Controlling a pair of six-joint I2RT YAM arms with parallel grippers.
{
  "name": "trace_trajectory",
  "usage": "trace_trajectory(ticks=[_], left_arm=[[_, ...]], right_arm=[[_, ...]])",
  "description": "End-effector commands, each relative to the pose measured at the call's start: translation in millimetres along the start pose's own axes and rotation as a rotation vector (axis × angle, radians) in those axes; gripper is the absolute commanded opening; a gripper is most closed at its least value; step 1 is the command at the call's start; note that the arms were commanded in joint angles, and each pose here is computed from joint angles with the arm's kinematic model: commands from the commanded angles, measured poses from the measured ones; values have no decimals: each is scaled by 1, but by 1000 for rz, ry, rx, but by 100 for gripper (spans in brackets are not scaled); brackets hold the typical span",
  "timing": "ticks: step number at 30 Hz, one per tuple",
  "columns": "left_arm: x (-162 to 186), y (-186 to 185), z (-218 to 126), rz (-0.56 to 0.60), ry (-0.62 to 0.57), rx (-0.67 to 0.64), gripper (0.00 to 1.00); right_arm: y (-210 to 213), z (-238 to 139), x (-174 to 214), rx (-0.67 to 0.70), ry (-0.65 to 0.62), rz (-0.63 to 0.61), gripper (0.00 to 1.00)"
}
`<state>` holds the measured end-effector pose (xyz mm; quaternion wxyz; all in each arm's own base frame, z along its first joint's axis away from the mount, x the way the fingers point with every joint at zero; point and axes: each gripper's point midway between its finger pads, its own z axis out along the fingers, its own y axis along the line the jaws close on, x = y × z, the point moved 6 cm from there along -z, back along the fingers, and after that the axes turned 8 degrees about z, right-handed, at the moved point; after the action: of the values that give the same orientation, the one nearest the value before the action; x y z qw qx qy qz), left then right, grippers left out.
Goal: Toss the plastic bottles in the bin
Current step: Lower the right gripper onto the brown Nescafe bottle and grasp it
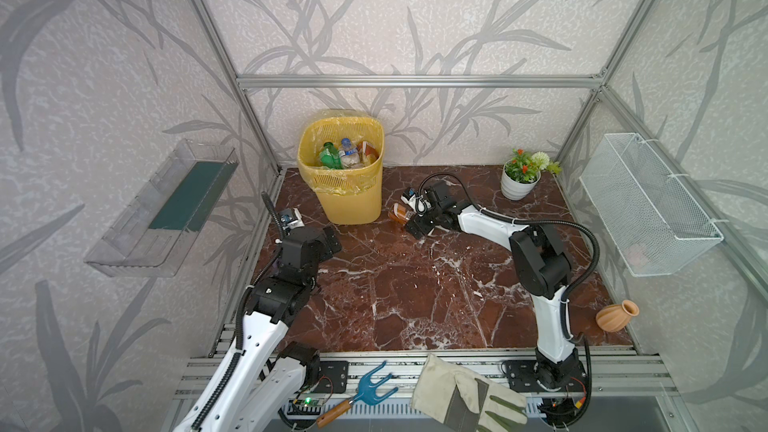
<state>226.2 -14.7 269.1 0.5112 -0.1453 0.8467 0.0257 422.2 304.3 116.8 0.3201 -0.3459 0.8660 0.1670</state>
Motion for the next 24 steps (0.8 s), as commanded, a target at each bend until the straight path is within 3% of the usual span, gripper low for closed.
trace_trajectory(ticks=[1,12,15,24], left_arm=[[-3,3,-4,-12,1,-7,99],[-6,5,-8,-21,0,-4,99],[-7,6,-10,-23,-6,-4,99],[-9,7,-11,-27,-12,-1,99]], right_arm=[[7,5,-4,-40,11,-31,92],[23,35,1,-73,63,-62,82],[22,39,2,-61,68,-56,71],[28,45,3,-95,82,-45,65]])
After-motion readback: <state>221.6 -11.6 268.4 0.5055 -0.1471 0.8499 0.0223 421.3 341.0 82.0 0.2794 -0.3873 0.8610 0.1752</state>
